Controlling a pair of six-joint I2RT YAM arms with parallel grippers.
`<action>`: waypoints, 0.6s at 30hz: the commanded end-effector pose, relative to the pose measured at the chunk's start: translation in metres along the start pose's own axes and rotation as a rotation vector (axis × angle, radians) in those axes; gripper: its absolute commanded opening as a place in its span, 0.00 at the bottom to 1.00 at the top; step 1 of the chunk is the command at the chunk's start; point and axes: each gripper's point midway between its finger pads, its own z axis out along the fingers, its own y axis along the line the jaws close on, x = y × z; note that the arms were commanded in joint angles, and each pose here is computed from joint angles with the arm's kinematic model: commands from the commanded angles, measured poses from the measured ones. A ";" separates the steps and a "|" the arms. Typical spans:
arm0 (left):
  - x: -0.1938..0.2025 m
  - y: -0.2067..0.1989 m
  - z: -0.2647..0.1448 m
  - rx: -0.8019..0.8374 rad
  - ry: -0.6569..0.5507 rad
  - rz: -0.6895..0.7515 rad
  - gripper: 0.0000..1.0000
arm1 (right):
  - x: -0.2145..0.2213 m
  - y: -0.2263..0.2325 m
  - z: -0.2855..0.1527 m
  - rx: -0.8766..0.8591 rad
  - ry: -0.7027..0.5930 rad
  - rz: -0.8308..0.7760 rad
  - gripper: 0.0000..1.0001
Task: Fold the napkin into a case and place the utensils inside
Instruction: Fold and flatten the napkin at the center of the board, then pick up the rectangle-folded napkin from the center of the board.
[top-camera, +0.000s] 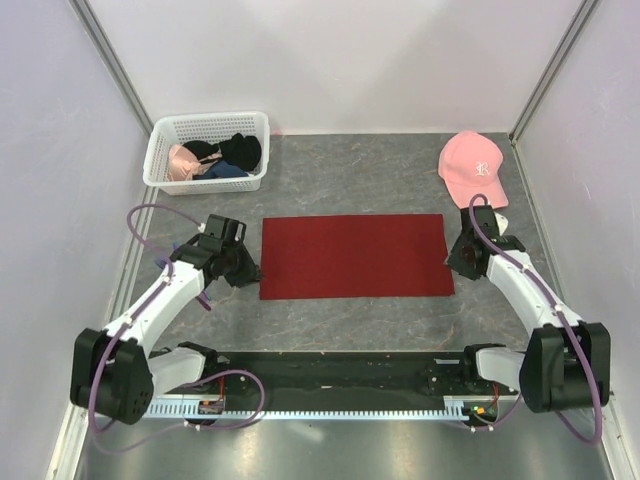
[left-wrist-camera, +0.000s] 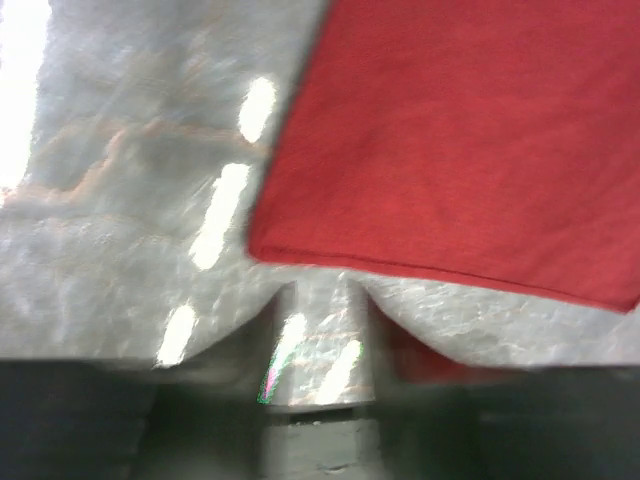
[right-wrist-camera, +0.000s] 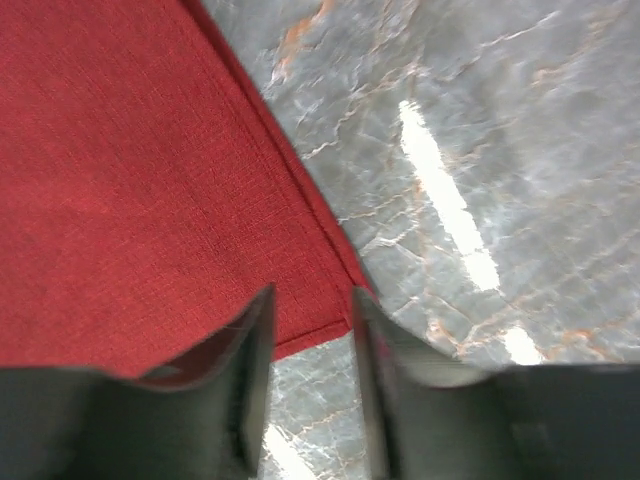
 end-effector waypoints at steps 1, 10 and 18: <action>-0.019 -0.036 0.017 0.111 0.002 0.053 0.17 | 0.011 0.010 0.017 -0.038 0.063 -0.025 0.28; -0.034 -0.030 0.071 0.034 0.020 0.090 0.02 | 0.027 -0.015 0.051 0.088 0.071 -0.042 0.10; -0.090 -0.093 0.049 0.252 -0.136 0.121 0.25 | -0.055 0.032 0.034 -0.018 -0.102 -0.092 0.38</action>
